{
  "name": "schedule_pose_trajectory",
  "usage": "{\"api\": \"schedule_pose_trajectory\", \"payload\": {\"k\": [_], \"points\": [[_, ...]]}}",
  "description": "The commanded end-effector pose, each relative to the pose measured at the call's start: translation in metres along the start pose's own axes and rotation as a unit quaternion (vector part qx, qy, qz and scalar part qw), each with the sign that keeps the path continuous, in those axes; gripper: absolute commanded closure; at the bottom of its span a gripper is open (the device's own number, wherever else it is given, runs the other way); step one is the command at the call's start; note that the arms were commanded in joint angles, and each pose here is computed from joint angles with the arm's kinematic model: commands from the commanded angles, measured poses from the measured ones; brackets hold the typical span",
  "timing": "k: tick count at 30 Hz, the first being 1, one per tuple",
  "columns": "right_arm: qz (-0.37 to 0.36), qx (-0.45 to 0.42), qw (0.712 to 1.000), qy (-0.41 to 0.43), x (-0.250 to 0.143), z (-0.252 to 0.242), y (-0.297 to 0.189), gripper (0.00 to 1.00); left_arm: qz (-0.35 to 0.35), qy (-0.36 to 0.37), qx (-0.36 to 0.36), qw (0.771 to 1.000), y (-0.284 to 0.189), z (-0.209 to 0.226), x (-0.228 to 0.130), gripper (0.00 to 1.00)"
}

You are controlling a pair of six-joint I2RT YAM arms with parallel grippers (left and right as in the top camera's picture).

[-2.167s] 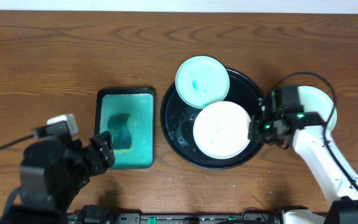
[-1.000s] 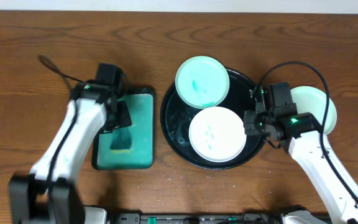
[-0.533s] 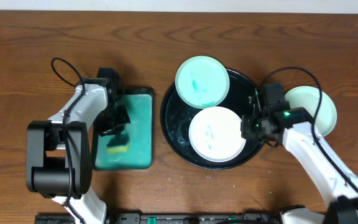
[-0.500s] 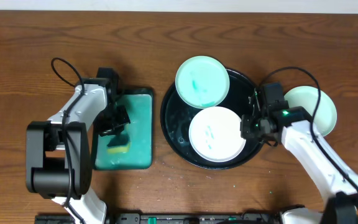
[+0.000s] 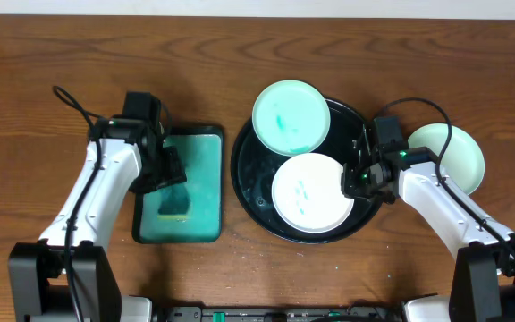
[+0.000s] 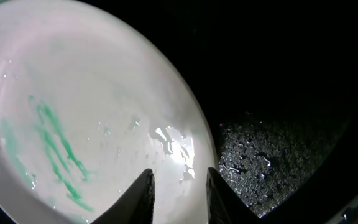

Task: Clean dirty plates on tray and stack at the side
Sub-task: 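Grasp and wet the sponge in the teal tray with left gripper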

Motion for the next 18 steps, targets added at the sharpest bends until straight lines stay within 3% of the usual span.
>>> {"api": "schedule_pose_trajectory", "payload": {"k": [1, 7, 8, 10, 11, 18], "points": [[0.007, 0.010, 1.000, -0.019, -0.002, 0.002, 0.001, 0.73, 0.028, 0.005, 0.027, 0.999, 0.029, 0.012, -0.018, 0.44], [0.005, 0.007, 1.000, 0.020, -0.001, 0.000, 0.001, 0.67, 0.022, -0.023, 0.026, 0.999, 0.075, 0.019, -0.030, 0.48], [0.004, 0.006, 1.000, 0.024, 0.000, 0.000, 0.001, 0.66, 0.021, -0.023, 0.026, 0.999, 0.076, 0.019, -0.029, 0.54], [0.001, 0.002, 1.000, 0.026, 0.001, -0.001, 0.001, 0.66, 0.015, -0.022, 0.024, 0.999, 0.072, 0.018, -0.026, 0.86], [-0.003, -0.004, 1.000, 0.027, 0.002, -0.003, 0.000, 0.66, 0.012, -0.022, 0.023, 0.999, 0.068, 0.017, -0.023, 0.93], [-0.013, -0.026, 0.999, 0.045, 0.008, -0.018, -0.002, 0.66, -0.023, -0.019, 0.014, 0.999, 0.014, 0.007, -0.002, 0.93]]}}
Point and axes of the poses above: each gripper's point midway between its finger pads, its own y axis out along the fingers, its own z axis along the line the jaws close on, x = y × z, the point moved 3 cm from there along -y, back along the fingers, and after that the axes turned 6 degrees about y, right-handed, at the moved point
